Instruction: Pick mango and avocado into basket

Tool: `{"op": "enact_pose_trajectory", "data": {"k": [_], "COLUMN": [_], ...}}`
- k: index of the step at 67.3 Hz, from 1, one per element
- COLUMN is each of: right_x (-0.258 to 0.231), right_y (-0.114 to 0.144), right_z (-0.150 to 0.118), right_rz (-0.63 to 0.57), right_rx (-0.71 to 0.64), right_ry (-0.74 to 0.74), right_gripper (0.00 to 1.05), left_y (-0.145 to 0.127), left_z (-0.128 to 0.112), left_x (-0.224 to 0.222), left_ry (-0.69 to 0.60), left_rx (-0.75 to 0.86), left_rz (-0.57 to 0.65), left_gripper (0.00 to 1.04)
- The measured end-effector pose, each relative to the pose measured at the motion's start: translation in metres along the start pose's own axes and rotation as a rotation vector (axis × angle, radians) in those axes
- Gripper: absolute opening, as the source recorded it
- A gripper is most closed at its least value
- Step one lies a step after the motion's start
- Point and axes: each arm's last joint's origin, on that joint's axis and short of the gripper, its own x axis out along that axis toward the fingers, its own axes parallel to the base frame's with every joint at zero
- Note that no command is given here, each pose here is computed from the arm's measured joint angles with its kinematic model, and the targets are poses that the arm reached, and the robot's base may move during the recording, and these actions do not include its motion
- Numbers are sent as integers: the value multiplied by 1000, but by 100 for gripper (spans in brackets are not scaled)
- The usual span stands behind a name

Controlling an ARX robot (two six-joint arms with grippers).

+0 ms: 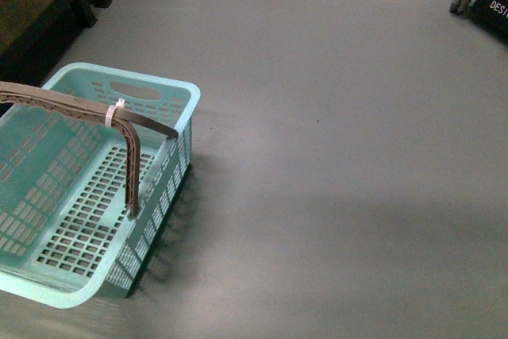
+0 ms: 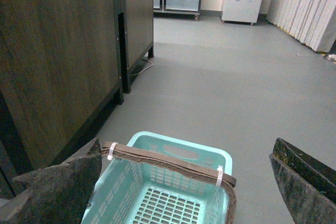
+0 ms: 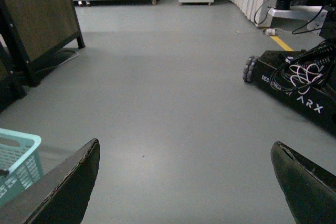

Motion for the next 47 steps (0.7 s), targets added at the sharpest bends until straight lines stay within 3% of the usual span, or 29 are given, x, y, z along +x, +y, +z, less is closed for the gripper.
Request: {"op": "enact_pose_trajectory", "data": {"k": [37, 41, 44, 47], "right_x": [0, 0, 0, 0], "right_y": [0, 0, 0, 0], "right_z": [0, 0, 0, 0], "right_rz": [0, 0, 3, 2], "right_rx": [0, 0, 0, 0], "right_ry": [0, 0, 0, 0], "right_gripper": [96, 96, 96, 96], "left_y": [0, 0, 1, 4], "left_z": [0, 0, 0, 2], "left_x": [0, 2, 6, 13], "left_ry": [10, 339, 473, 511], "left_rx": [-7, -275, -487, -652], "left_rz": [-9, -96, -64, -19], "left_gripper": [96, 96, 96, 96]}}
